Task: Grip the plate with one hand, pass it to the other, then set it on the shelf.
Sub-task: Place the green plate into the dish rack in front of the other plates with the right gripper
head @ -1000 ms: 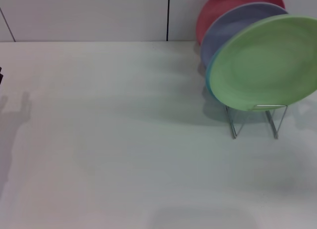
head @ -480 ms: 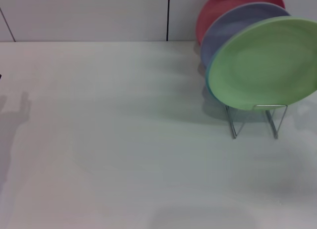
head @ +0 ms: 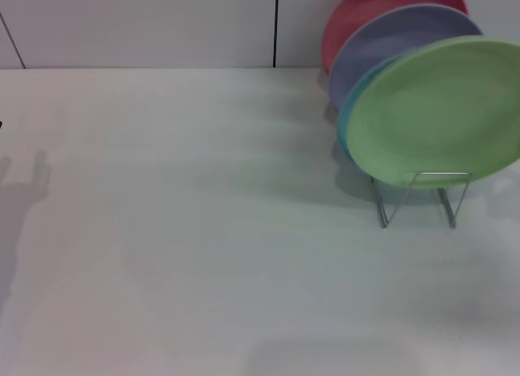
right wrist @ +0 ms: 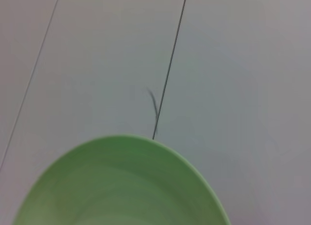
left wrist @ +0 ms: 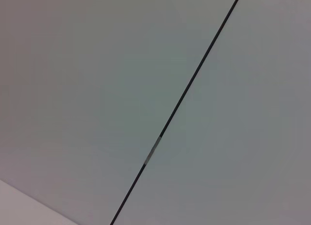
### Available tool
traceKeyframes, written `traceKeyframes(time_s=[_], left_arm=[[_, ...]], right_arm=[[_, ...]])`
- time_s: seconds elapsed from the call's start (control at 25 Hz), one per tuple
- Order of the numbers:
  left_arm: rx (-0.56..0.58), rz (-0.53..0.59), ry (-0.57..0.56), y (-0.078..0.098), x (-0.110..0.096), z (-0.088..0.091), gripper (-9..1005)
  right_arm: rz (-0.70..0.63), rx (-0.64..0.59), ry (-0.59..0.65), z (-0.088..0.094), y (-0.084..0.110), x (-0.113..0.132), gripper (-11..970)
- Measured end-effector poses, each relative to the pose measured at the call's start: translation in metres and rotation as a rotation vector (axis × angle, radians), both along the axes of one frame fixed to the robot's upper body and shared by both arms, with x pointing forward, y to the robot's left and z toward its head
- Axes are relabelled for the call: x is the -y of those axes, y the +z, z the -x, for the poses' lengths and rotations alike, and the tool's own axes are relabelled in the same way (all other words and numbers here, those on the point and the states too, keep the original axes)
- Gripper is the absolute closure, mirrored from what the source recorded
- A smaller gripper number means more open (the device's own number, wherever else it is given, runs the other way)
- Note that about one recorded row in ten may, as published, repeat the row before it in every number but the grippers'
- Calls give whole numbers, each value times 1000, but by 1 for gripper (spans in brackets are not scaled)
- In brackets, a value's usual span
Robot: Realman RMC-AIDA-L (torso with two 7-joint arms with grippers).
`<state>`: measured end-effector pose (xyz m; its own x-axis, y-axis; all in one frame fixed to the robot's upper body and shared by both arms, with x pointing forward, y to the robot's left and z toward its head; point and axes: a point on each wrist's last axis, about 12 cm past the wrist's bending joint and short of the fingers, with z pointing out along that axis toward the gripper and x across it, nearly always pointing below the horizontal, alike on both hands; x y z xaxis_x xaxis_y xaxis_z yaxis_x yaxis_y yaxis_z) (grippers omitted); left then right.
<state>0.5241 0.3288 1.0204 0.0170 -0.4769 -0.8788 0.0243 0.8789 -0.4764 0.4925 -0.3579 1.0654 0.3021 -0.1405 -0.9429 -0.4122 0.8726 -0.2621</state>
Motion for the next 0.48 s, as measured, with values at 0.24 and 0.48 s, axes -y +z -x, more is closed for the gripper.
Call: traceKeyframes(time_s=[0.24, 0.48], left_arm=[[-2, 1, 1, -1, 0, 1, 380], [-3, 10, -4, -1, 0, 2, 380]], right_arm=[[11, -5, -7, 1, -3, -1, 927], [12, -8, -10, 1, -4, -2, 924]])
